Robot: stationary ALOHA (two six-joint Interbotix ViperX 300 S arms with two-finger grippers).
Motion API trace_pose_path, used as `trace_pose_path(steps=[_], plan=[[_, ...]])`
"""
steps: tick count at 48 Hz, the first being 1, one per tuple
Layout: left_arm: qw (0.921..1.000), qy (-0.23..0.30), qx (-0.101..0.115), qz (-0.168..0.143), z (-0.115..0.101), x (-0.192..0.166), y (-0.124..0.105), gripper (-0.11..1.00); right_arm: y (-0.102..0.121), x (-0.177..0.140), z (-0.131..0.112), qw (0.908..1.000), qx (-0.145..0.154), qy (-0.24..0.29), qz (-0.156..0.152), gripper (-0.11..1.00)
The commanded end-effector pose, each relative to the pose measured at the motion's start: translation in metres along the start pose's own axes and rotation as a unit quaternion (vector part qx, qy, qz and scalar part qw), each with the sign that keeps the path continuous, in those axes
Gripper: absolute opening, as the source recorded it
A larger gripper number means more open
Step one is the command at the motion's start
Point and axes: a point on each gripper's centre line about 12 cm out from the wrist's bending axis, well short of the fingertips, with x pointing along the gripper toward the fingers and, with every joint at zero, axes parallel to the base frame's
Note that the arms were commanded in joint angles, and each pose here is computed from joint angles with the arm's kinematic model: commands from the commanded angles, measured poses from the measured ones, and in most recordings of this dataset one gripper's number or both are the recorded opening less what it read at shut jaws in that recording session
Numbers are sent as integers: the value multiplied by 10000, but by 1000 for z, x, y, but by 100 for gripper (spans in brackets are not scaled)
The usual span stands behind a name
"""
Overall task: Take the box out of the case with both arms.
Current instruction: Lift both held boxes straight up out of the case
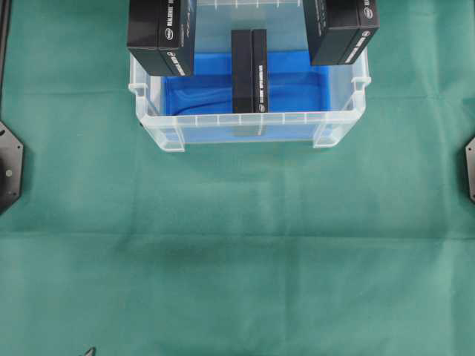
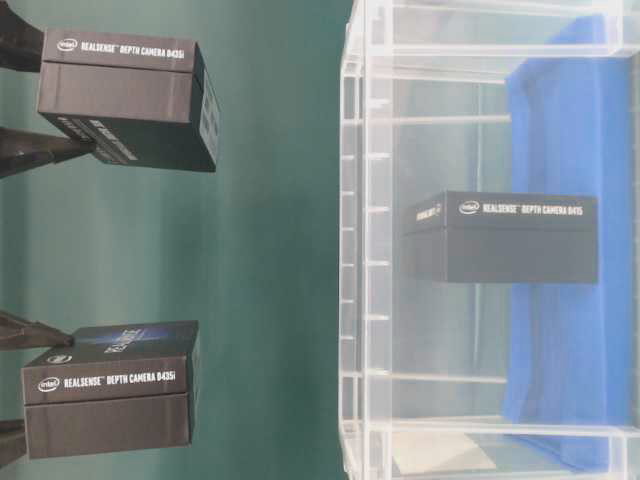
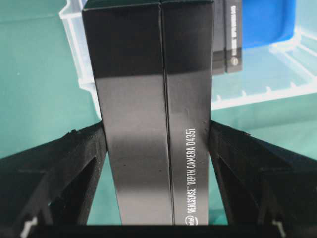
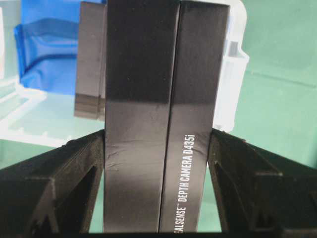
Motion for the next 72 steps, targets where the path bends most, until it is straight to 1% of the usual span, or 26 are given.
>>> trace_pose_path(steps=[1,42,51,56,64,69,72], plan=[[9998,-100,-13,-198,0,-15,5,62,-3,-14,1,9998,24,-83,188,65],[9998,-105,0,-196,-1,-15,5,62,-2,-15,0,9998,-5,-78,193,65],[9997,-104,99,-197,-2,-15,4,62,-1,-15,-3,9998,-27,-67,194,65],[9997,-105,99,-196,-1,-15,5,62,0,-15,-7,9998,-48,-52,198,65],[9996,-84,158,-212,-9,-16,1,62,1,-16,-18,9999,-78,21,97,65],[9995,-54,223,-224,-19,-16,-3,62,2,-18,-28,9999,-142,75,53,65],[9995,-22,220,-227,-27,-16,-7,62,3,-20,-35,9997,-201,113,37,65]])
